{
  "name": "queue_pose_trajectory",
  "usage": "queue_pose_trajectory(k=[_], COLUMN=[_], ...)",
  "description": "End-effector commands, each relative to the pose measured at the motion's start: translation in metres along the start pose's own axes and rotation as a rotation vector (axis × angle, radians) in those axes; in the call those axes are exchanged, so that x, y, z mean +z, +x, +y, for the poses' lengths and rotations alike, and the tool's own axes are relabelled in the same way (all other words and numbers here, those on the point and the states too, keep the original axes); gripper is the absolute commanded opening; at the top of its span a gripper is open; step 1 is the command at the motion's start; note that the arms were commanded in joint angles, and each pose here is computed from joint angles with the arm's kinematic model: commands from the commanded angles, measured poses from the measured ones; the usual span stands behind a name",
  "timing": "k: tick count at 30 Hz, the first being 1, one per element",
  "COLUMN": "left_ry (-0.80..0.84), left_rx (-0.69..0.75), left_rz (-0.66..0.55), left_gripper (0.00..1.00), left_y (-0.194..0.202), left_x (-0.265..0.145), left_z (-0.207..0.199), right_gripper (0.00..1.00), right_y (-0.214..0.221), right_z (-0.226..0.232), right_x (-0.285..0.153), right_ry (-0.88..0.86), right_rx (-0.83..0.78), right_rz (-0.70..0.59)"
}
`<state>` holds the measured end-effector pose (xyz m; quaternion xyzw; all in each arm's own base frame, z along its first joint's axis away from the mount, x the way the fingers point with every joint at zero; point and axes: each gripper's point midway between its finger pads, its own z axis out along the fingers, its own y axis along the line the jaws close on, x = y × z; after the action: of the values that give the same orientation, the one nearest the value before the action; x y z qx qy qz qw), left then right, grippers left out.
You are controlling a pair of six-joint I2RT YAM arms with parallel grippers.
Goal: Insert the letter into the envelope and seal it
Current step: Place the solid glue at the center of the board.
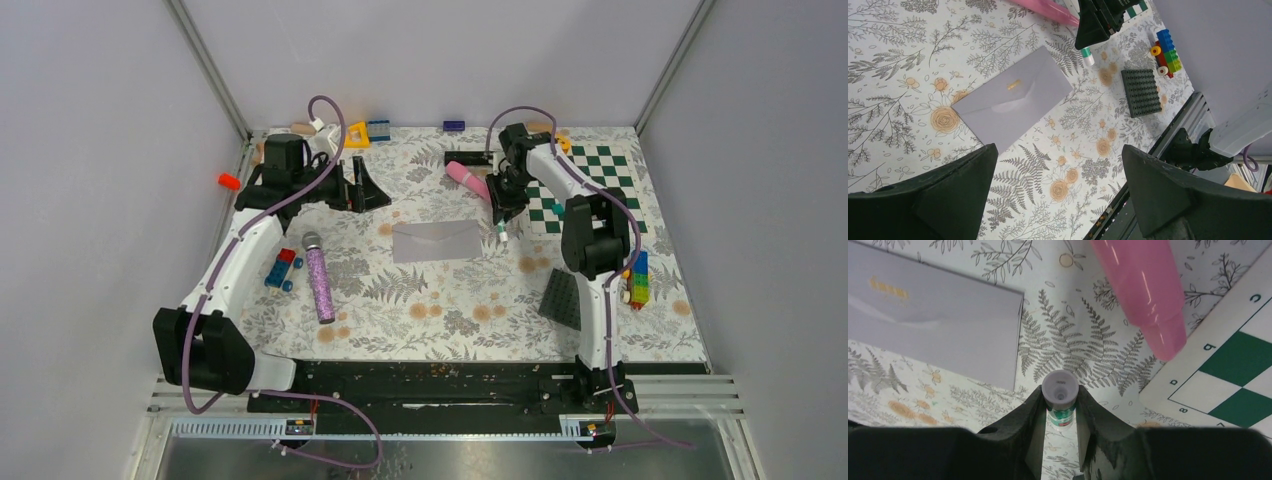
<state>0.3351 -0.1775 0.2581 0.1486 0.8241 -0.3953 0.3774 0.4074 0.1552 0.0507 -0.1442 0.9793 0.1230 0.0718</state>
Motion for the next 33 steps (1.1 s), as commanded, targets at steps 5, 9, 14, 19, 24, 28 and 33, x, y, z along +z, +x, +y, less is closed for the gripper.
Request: queue_pose_trajectory(k=[5, 9, 14, 19, 24, 28, 33], left_ry=[-0.045, -0.047, -0.049, -0.048, -0.048, -0.042, -0.038], left_rx=[0.038, 0.037, 0.043, 0.044, 0.048, 0.052, 0.056], left_rz=[-0.040, -0.042, -0.050, -0.052, -0.056, -0.058, -0.060], left_gripper=[0.99, 0.99, 0.99, 0.99, 0.99, 0.99, 0.99], left_y=[-0.005, -0.005, -0.006, -0.007, -0.007, -0.007, -0.007], left_x=[-0.006, -0.006, -0.008, -0.008, -0.009, -0.011, -0.012], left_z=[0.004, 0.004, 0.003, 0.002, 0.001, -0.001, -0.003], right_gripper=[0.13, 0.14, 0.18, 0.31, 0.40, 0.46, 0.50], right_y=[-0.016, -0.021, -0.023, -0.025, -0.024, -0.025, -0.025], right_z=[0.004, 0.003, -0.002, -0.005, -0.006, -0.008, -0.010], right_x=[0.013, 0.018, 0.026, 0.028, 0.028, 0.025, 0.023], right_ry=[0.102, 0.130, 0.160, 0.178, 0.188, 0.200, 0.221], right_rx=[0.008, 0.021, 0.021, 0.021, 0.020, 0.018, 0.015], right_rz=[0.006, 0.013, 0.022, 0.021, 0.025, 0.019, 0.016])
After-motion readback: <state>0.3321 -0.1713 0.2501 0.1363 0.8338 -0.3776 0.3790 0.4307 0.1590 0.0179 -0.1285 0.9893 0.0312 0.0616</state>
